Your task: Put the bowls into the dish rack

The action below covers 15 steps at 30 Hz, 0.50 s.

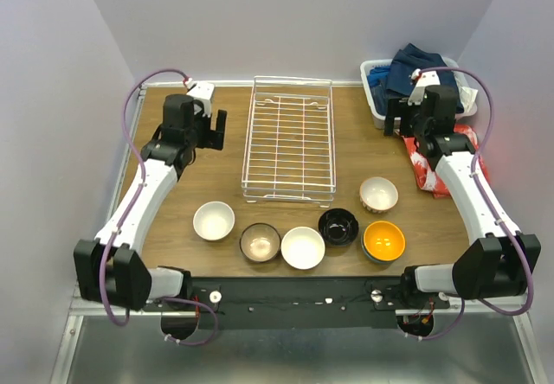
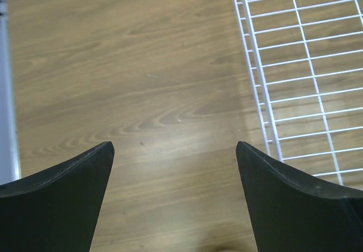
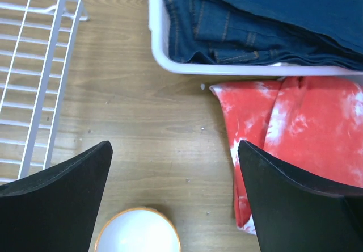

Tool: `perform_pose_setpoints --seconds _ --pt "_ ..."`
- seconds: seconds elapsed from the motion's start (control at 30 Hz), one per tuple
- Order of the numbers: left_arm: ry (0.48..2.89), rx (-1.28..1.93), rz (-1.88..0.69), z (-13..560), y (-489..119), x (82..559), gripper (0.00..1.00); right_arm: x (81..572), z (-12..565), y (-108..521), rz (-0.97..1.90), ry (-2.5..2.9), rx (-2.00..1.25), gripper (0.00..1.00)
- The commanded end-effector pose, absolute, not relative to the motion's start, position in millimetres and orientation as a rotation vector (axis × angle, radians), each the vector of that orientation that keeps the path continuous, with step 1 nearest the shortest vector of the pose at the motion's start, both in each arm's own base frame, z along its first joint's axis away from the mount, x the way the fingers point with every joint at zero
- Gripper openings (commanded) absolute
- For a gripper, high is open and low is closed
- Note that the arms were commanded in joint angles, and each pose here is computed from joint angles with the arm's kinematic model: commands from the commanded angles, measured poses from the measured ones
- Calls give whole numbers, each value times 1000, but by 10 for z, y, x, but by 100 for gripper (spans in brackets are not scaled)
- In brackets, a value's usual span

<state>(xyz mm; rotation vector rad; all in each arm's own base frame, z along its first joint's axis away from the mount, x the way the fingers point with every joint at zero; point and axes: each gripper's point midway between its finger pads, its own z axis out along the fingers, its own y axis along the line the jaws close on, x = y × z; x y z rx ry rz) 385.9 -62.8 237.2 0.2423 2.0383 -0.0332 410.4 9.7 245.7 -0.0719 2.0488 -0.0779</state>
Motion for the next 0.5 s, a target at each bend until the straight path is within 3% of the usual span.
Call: perform_pose_setpoints --seconds 0.0,0.47 --pt "2158 201 -138 2260 -870 3949 98 4080 2412 317 2 1995 -280 100" --pt "2176 342 -207 2157 -1420 4381 80 4721 2408 499 137 2029 -175 99"
